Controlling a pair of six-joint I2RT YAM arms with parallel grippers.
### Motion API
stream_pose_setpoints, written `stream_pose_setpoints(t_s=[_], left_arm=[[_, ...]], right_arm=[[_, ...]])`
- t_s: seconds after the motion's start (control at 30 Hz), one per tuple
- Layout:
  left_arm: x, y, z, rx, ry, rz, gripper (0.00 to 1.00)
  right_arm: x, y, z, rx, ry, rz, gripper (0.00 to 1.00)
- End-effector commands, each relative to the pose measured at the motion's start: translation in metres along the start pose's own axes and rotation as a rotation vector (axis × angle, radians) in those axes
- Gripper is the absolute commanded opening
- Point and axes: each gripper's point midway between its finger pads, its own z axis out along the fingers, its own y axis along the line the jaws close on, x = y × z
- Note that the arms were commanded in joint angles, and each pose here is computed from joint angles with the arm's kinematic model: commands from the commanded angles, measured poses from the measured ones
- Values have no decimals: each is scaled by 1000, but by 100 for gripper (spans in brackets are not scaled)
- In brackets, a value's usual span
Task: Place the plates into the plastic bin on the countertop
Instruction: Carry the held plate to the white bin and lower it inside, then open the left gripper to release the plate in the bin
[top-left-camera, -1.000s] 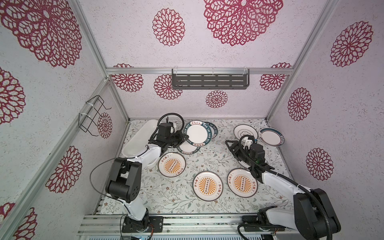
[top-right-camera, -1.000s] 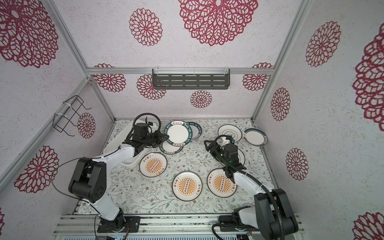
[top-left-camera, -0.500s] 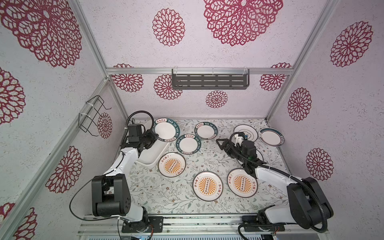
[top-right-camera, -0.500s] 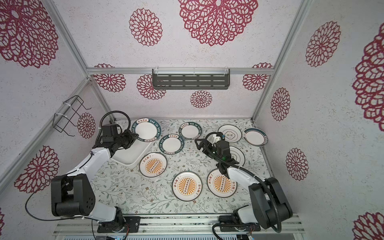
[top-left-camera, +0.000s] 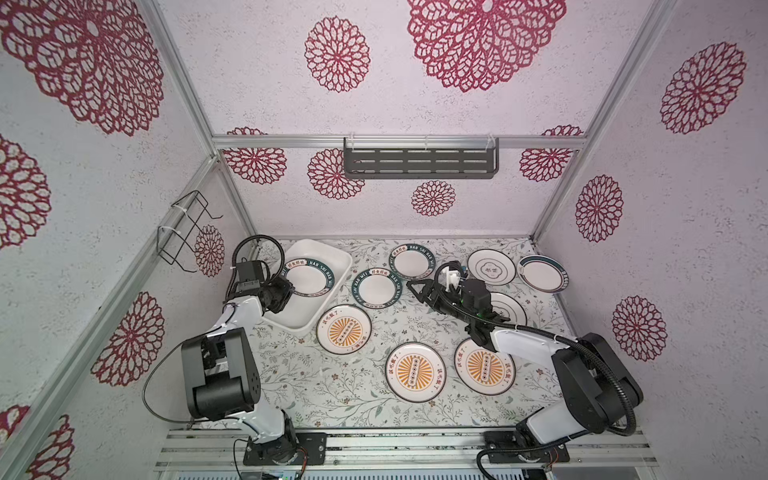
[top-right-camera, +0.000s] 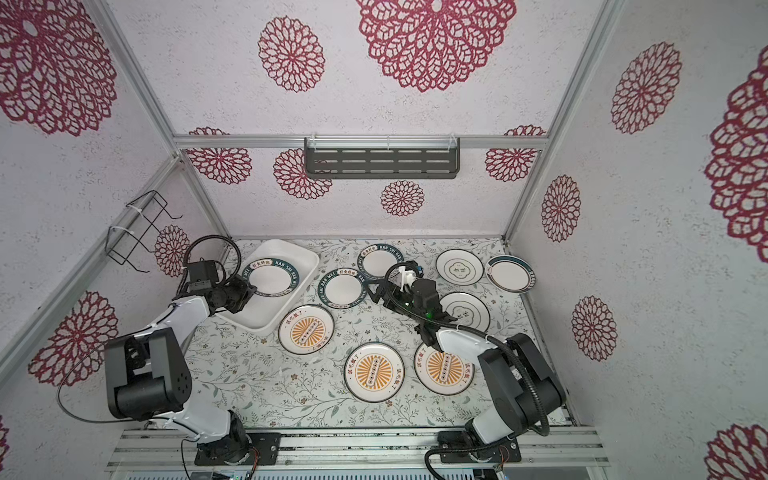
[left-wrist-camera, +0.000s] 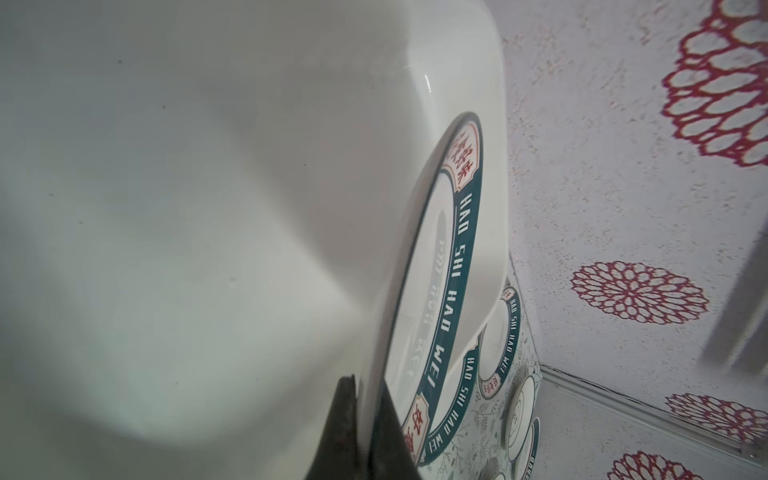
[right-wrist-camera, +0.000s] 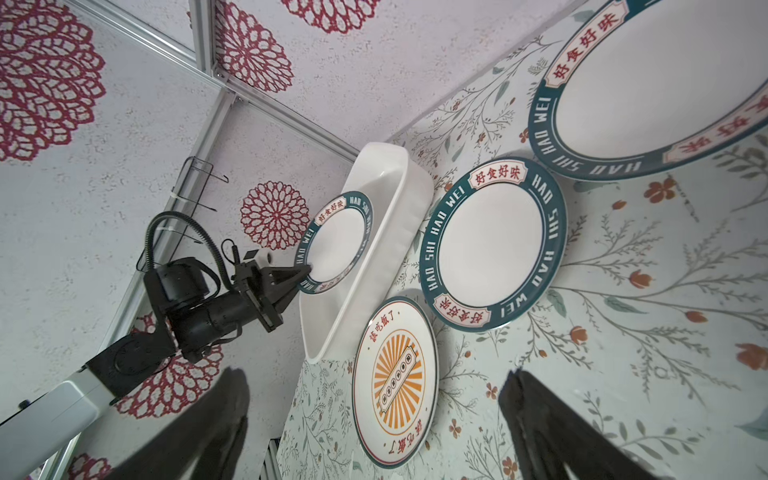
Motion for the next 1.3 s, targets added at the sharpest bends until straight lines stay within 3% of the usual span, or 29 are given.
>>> stream_pose_setpoints(t_s=[0.0, 0.4, 0.77, 0.93, 1.07, 1.27], left_arm=[[-14, -7, 7, 22, -35, -3, 0], [-24, -4, 49, 23, -23, -72, 0], [-26, -5, 68, 13, -18, -88, 2], [-21, -1, 72, 0, -7, -93, 24], [-17, 3, 74, -13, 2, -89, 30], [-16, 3, 69, -31, -10, -74, 59]], right_arm=[[-16, 23, -5, -51, -48, -48, 99], [-23, 5, -26, 95, -115, -61, 99], [-25, -5, -37, 162, -143, -57, 99], [-25, -9, -37, 180, -145, -57, 99], [-24, -13, -38, 191, -147, -51, 99], [-22, -18, -42, 216, -151, -48, 99]])
